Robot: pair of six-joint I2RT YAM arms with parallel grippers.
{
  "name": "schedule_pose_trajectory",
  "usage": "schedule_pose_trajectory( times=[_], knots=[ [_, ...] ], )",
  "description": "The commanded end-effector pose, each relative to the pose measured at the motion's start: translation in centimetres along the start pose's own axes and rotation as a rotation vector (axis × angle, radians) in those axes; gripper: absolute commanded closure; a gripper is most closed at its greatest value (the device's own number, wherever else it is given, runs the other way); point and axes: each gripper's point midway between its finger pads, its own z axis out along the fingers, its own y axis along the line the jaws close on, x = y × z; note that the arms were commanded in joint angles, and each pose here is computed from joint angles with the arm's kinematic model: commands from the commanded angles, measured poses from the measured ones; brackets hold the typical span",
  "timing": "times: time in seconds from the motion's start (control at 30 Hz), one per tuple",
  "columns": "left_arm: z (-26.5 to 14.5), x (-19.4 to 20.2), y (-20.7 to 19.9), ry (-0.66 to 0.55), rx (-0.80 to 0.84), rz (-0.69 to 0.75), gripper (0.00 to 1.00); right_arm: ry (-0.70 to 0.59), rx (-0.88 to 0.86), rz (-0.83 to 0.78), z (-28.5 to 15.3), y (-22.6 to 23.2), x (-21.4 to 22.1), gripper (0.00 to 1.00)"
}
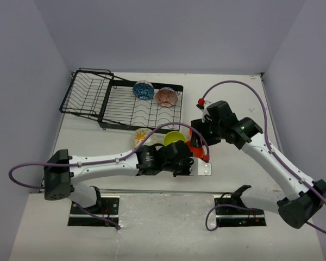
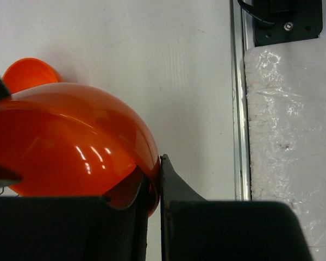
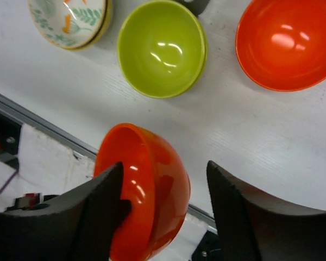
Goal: Unload the bowls from the dish rack
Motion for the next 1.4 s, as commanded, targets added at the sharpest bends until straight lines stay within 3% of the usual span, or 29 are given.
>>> schedule_pose_trajectory(
  times=[0.0, 0.13, 0.17, 0.23, 0.37, 0.47, 0.5, 0.67, 0.73, 0.77, 0.83, 0.93, 1.1, 1.2, 1.37],
  knots=[
    [-0.8, -2.0, 1.9, -0.003, -0.07, 0.062, 1.0, 0.078, 0.092, 0.0, 1.1, -1.8, 2.1, 0.41],
    [-0.9, -2.0, 2.6, 0.031, -0.095, 0.066, 1.0, 0.084, 0.121, 0.002, 1.1, -2.1, 2.3, 0.7],
    [-0.9, -2.3, 2.8, 0.029, -0.101, 0.068, 1.0, 0.077, 0.117, 0.002, 1.0, -2.0, 2.2, 0.84],
    [-0.6, -1.8, 3.0, 0.055, -0.113, 0.069, 1.0, 0.061, 0.121, 0.005, 0.9, -2.0, 1.7, 0.96],
    [-0.5, -1.4, 4.2, 0.093, -0.178, 0.04, 1.0, 0.007, 0.116, 0.006, 1.0, -1.8, 0.4, 1.0],
    [-1.1, -1.6, 5.4, 0.081, -0.262, 0.004, 0.52, -0.081, 0.13, 0.015, 1.5, -2.1, -1.7, 1.0],
    [-1.2, -1.4, 5.8, 0.071, -0.294, -0.003, 0.01, -0.102, 0.136, 0.029, 1.7, -2.4, -2.4, 1.0],
    [-3.7, -1.5, 6.7, 0.021, -0.395, -0.099, 0.0, -0.299, 0.2, 0.226, 1.8, -7.7, -7.9, 1.0],
    [-6.1, -1.1, 8.1, 0.003, -0.518, -0.163, 0.0, -0.391, 0.233, 0.302, 1.8, -9.8, -10.2, 1.0],
    [-7.7, -1.3, 8.7, -0.028, -0.585, -0.26, 0.0, -0.406, 0.243, 0.323, 2.0, -10.5, -10.6, 1.0],
    [-11.2, 0.7, 10.4, 0.021, -0.776, -0.371, 0.0, -0.426, 0.285, 0.369, 3.2, -12.3, -11.6, 1.0],
    [-16.5, 2.1, 11.2, -0.084, -0.981, -0.644, 0.0, -0.419, 0.306, 0.418, 5.3, -13.8, -12.2, 1.0],
    [-22.3, 3.3, 10.0, -0.317, -1.002, -0.837, 0.0, -0.375, 0.305, 0.463, 8.5, -15.0, -10.2, 1.0],
    [-24.0, 4.7, 9.5, -0.385, -1.019, -0.878, 0.0, -0.385, 0.311, 0.481, 9.5, -15.5, -8.4, 1.0],
    [-23.4, 6.2, 8.9, -0.349, -1.02, -0.868, 0.0, -0.357, 0.328, 0.481, 10.6, -16.2, -6.1, 0.99]
  ],
)
